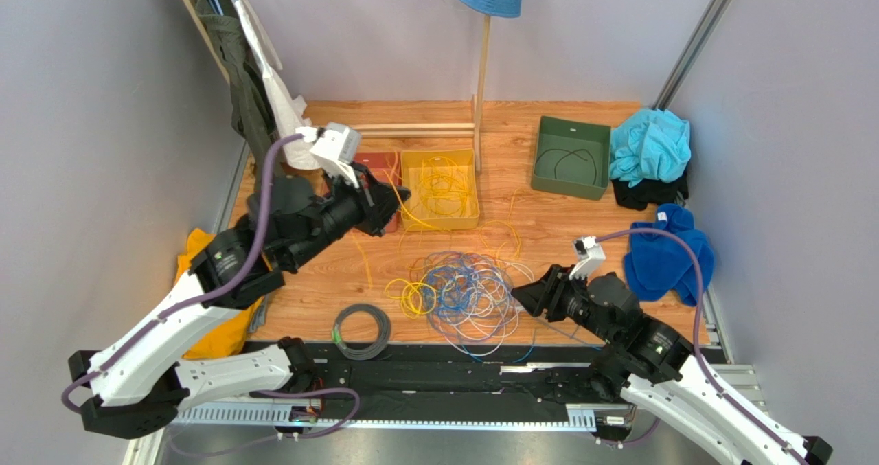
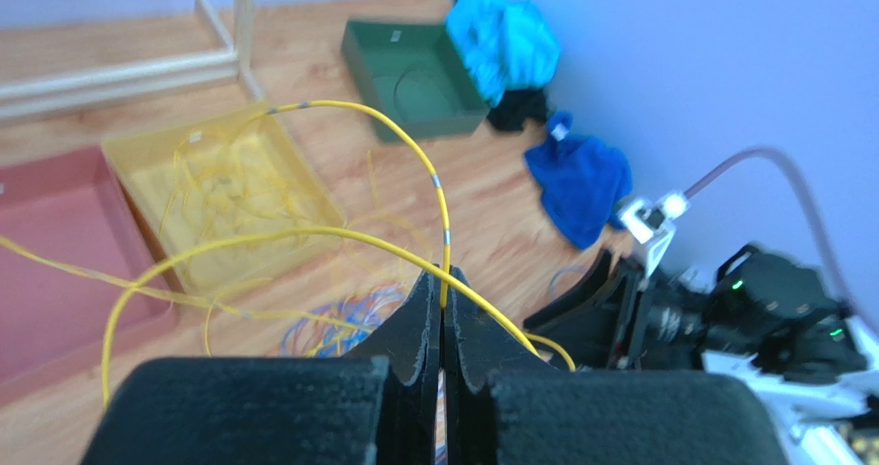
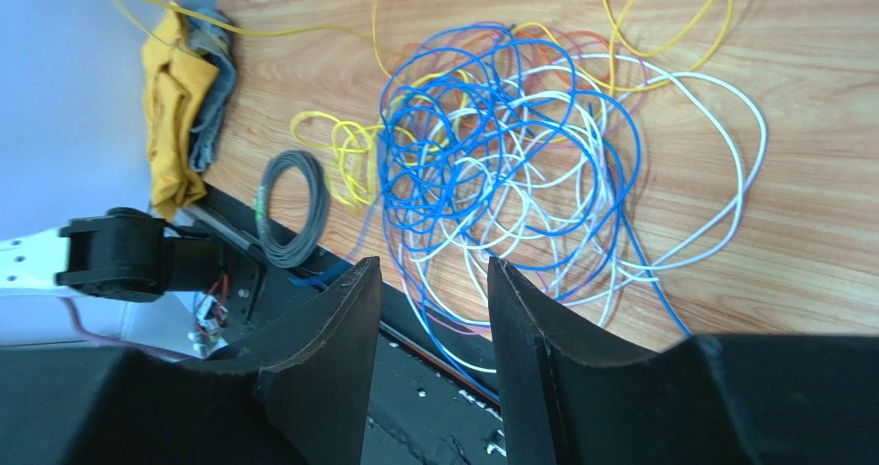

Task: Untangle the cables

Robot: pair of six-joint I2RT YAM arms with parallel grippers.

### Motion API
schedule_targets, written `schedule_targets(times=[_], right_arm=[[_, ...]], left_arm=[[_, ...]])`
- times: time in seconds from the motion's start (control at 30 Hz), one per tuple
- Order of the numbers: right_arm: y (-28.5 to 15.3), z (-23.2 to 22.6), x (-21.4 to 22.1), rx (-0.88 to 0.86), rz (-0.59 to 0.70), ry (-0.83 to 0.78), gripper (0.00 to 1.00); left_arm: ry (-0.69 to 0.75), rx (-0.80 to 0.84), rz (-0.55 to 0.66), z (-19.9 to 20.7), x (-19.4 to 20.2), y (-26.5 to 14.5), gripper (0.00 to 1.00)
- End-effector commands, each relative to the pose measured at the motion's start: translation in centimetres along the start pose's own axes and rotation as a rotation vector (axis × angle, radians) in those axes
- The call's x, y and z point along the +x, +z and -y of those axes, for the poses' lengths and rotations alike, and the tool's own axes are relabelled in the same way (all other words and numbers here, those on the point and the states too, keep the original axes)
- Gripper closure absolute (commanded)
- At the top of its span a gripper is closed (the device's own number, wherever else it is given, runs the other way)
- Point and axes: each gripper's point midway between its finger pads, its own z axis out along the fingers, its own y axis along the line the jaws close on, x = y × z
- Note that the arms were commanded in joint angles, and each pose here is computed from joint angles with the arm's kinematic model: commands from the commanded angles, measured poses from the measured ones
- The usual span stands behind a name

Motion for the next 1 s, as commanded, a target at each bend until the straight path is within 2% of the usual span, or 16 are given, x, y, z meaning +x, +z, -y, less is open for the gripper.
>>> schedule_targets(times=[0.0, 0.03, 0.07, 0.1, 0.37, 0.63, 0.83, 0.97], right_arm=[[0.9, 1.4, 1.0, 0.078, -0.04, 0.005, 0.54], [1.1, 1.8, 1.3, 0.094, -0.048, 0.008, 0.54], [1.6, 2.6, 2.0, 0.123, -0.07, 0.005, 0.55], [1.8, 3.0, 2.3, 0.14, -0.077, 0.009, 0.55], [3.6, 4.5, 3.8, 0.183, -0.107, 0.01, 0.55], [5.1, 5.8, 3.7, 0.256, -0.1, -0.038, 0.54], [5.6, 4.1, 2.5, 0.215, -0.091, -0.046, 0.54], [4.9, 2.4, 1.1, 0.153, -0.051, -0.047, 0.54]], left_arm=[[0.003, -0.077, -0.193, -2.4, 7.3, 1.1, 1.0], [0.001, -0.099, -0.23, -3.5, 9.6, 1.2, 1.0], [-0.019, -0.083, -0.194, -3.4, 9.3, 0.6, 1.0], [-0.031, -0.099, -0.215, -4.2, 10.9, 0.5, 1.0], [-0.05, -0.101, -0.179, -5.3, 11.0, -2.4, 1.0], [-0.057, -0.109, -0.21, -5.8, 12.4, -2.7, 1.0], [-0.045, -0.101, -0.184, -5.5, 11.3, -2.8, 1.0], [0.009, -0.066, -0.137, -4.1, 7.7, -3.1, 1.0]])
